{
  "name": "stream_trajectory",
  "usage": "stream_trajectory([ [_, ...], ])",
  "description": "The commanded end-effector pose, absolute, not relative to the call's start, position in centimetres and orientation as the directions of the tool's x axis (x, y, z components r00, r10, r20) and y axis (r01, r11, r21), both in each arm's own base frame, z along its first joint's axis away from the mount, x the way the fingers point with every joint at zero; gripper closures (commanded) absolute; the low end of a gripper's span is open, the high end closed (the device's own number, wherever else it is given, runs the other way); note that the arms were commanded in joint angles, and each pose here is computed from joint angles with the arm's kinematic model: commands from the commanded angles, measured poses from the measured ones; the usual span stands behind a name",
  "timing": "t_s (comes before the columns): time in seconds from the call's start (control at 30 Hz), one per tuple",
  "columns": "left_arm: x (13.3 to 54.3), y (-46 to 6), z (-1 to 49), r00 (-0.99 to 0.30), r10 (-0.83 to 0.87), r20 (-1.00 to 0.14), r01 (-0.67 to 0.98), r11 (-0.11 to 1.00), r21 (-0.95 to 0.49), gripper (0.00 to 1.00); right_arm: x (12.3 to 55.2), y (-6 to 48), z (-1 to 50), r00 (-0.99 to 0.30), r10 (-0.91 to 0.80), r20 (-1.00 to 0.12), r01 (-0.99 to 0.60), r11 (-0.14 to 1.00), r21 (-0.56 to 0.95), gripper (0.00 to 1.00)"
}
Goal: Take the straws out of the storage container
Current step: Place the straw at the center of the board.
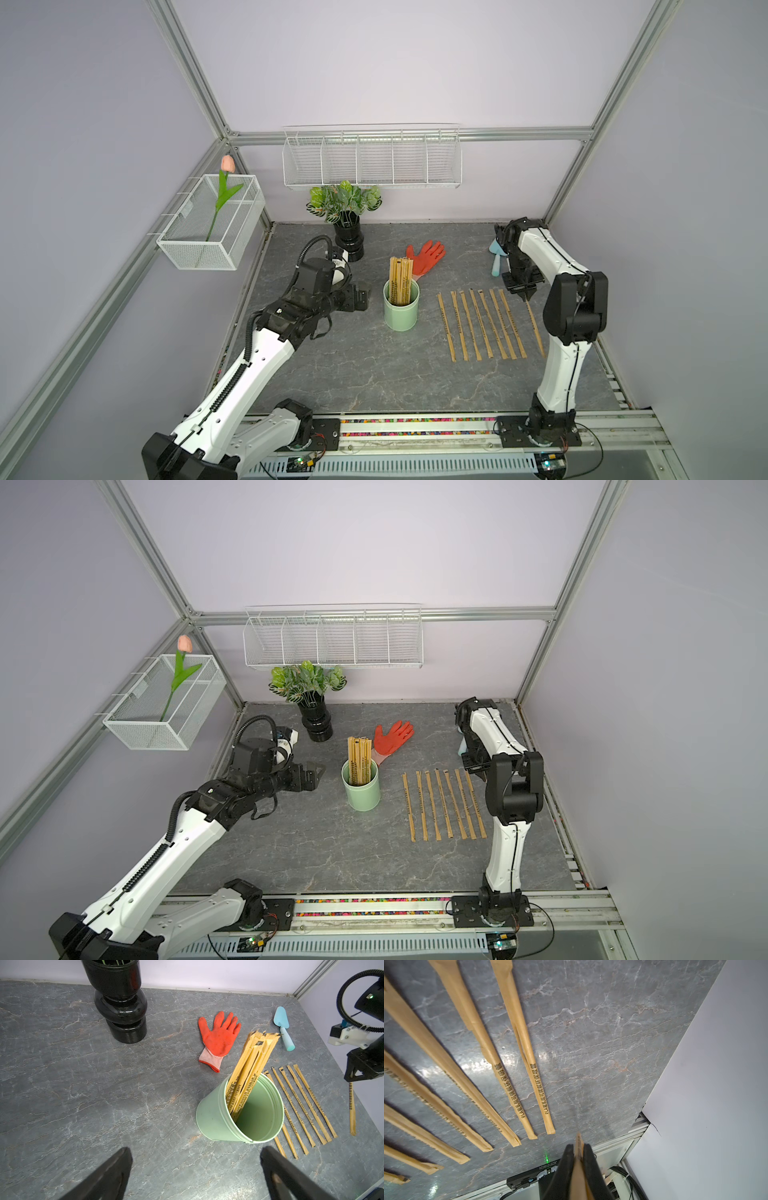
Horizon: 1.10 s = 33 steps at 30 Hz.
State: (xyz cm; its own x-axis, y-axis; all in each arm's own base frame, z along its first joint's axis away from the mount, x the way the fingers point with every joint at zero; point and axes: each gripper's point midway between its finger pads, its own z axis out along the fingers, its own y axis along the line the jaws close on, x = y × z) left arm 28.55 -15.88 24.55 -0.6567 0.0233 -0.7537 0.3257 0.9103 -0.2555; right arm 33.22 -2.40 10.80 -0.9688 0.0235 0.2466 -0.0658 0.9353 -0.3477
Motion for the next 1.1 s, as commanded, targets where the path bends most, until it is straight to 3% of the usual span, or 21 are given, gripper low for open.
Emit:
stream_trajectory([
  [0.0, 28.4, -16.0, 25.0, -0.652, 0.03, -0.758, 0.334, 0.908, -0.252, 0.0, 33.2, -2.8, 9.6, -0.958, 0.03, 0.284, -0.07, 0.94, -0.335, 0.86],
  [1.07, 28.5, -15.9, 24.7, -0.657, 0.034, -0.753, 0.331, 0.911, -0.247, 0.0, 35.7, -3.5, 4.0, -0.933, 0.039, 0.358, -0.076, 0.95, -0.302, 0.84],
])
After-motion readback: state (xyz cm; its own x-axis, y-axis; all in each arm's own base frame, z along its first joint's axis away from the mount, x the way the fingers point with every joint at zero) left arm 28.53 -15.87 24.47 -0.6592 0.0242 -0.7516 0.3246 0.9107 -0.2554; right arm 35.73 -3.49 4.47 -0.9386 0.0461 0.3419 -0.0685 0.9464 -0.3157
